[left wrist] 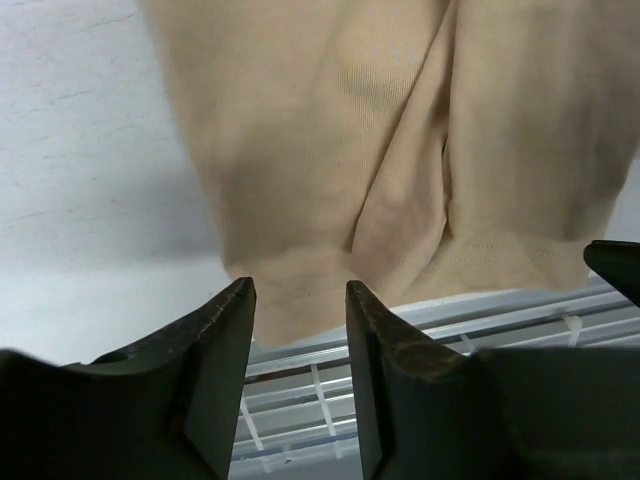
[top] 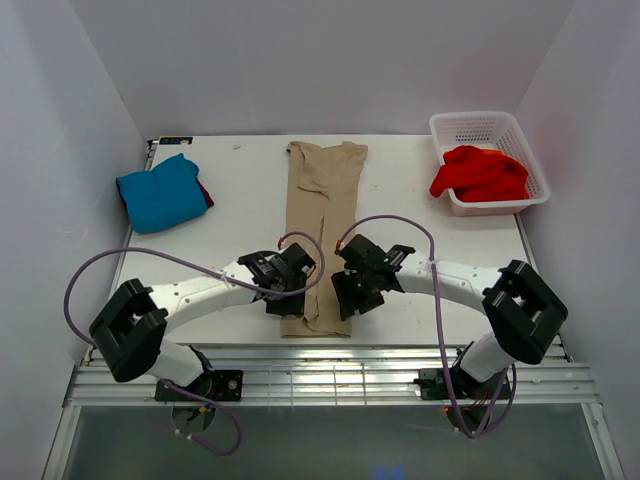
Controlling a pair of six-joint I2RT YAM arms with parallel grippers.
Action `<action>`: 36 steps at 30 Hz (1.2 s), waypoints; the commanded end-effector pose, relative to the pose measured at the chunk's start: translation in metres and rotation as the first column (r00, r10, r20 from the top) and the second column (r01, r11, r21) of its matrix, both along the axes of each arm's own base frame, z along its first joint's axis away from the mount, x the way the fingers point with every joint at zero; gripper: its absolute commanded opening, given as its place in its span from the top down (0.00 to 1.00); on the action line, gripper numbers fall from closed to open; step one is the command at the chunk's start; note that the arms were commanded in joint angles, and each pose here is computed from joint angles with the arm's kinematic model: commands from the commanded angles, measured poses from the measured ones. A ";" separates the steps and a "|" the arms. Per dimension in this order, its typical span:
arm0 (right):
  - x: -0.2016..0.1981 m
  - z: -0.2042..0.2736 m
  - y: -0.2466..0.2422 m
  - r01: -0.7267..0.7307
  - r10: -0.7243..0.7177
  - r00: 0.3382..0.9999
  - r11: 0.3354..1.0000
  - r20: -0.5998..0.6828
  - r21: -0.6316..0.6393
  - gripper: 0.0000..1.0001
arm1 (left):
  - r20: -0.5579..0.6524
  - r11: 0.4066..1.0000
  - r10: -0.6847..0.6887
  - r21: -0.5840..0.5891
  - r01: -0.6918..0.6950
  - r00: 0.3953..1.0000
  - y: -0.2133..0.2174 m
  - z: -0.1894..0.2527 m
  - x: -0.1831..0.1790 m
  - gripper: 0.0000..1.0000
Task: Fold and stack the t-shirts
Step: Fold the tshirt
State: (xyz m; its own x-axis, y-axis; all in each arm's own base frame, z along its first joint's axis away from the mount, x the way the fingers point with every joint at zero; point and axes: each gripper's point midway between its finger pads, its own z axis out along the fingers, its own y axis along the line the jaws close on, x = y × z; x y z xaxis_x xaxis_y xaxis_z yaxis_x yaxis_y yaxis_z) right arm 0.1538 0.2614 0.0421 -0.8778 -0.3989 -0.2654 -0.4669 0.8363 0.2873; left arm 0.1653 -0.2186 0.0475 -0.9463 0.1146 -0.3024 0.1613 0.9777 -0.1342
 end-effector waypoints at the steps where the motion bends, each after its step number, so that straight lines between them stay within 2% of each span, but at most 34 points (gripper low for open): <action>1: -0.012 0.013 0.018 0.001 0.003 1.000 0.992 -0.028 0.126 0.40 | 0.055 0.994 0.043 -0.100 -0.038 0.998 0.001 0.027 -0.003 0.47; 4: -0.019 0.011 0.018 0.009 -0.001 0.999 0.988 -0.050 0.151 0.40 | 0.092 0.988 0.069 -0.145 -0.055 0.993 0.005 0.037 -0.004 0.42; 5: -0.022 0.009 0.017 0.008 0.001 0.998 0.988 -0.056 0.154 0.40 | 0.100 0.986 0.071 -0.158 -0.055 0.992 0.005 0.038 -0.004 0.29; 8: -0.024 0.010 0.021 0.008 0.003 0.998 0.984 -0.062 0.180 0.40 | 0.093 0.976 0.068 -0.214 -0.047 0.993 0.003 0.036 -0.010 0.28; 9: -0.026 0.009 0.022 0.008 0.005 0.998 0.983 -0.069 0.186 0.39 | 0.087 0.973 0.064 -0.226 -0.043 0.994 0.002 0.035 -0.013 0.11; 10: -0.025 0.010 0.024 0.008 0.006 0.998 0.981 -0.066 0.194 0.40 | 0.082 0.972 0.070 -0.230 -0.049 0.994 0.003 0.034 -0.014 0.02; 13: -0.025 0.009 0.027 0.005 0.008 0.998 0.980 -0.065 0.198 0.40 | 0.080 0.974 0.076 -0.219 -0.057 0.994 0.009 0.029 -0.017 0.02; 24: -0.024 0.008 0.032 0.002 0.010 0.998 0.980 -0.060 0.197 0.41 | -0.044 0.973 0.052 -0.222 -0.060 0.998 0.019 -0.011 -0.036 0.02; 36: -0.025 -0.002 0.034 0.019 -0.005 0.997 0.982 -0.072 0.188 0.42 | -0.036 0.960 0.066 -0.269 -0.073 0.997 0.024 -0.027 -0.028 0.03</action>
